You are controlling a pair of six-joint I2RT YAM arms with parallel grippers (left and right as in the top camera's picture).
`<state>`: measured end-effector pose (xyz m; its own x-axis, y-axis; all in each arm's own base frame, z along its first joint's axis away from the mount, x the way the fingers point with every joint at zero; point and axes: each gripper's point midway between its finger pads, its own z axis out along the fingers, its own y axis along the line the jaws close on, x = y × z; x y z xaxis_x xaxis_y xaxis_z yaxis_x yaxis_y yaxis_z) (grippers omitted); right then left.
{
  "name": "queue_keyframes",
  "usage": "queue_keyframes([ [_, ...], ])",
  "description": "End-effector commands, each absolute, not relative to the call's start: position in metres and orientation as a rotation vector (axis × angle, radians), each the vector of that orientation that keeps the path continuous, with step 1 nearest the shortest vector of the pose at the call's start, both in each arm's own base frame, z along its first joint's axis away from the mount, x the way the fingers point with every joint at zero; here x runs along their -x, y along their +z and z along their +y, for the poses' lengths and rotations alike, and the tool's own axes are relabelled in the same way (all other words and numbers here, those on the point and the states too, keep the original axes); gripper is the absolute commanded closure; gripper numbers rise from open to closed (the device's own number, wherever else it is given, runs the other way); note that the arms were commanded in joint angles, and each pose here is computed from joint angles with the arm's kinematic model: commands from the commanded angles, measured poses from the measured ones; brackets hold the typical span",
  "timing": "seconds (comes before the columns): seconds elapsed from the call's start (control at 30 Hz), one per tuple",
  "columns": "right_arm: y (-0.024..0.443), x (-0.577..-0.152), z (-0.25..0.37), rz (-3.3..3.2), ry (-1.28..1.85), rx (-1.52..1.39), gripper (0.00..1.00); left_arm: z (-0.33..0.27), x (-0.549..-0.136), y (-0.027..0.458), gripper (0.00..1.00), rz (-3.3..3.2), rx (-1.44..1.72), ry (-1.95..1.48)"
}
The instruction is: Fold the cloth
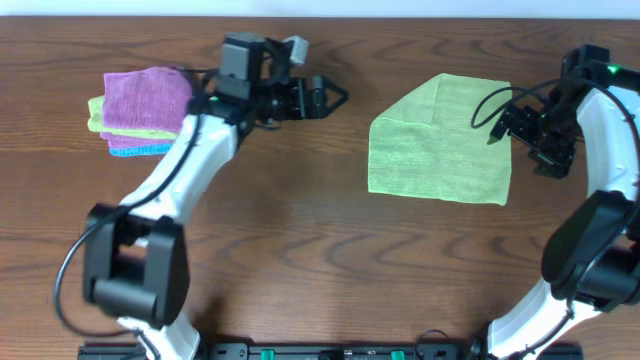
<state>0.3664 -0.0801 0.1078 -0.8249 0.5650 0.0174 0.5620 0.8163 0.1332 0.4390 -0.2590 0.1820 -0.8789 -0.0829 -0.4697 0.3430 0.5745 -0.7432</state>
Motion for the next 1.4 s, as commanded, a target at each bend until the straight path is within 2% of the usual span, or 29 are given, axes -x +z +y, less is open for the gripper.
queue_keyframes([
  [0.0,0.111,-0.368,-0.073,2.978,0.218,-0.872,0.01,-0.282,-0.452,0.184,0.05,2.343,-0.186,-1.303],
  [0.33,0.111,-0.370,-0.063,2.991,0.219,-0.833,0.01,-0.338,-0.474,0.155,0.04,2.386,-0.115,-1.417],
  [0.63,0.111,-0.371,-0.059,2.996,0.219,-0.816,0.01,-0.359,-0.471,0.106,0.05,2.529,0.179,-1.543],
  [1.07,0.111,-0.372,-0.059,2.994,0.219,-0.816,0.01,-0.394,-0.460,0.097,0.05,2.527,0.205,-1.442],
  [1.37,0.111,-0.372,-0.059,2.994,0.219,-0.816,0.01,-0.388,-0.471,0.092,0.04,2.504,0.306,-1.349],
])
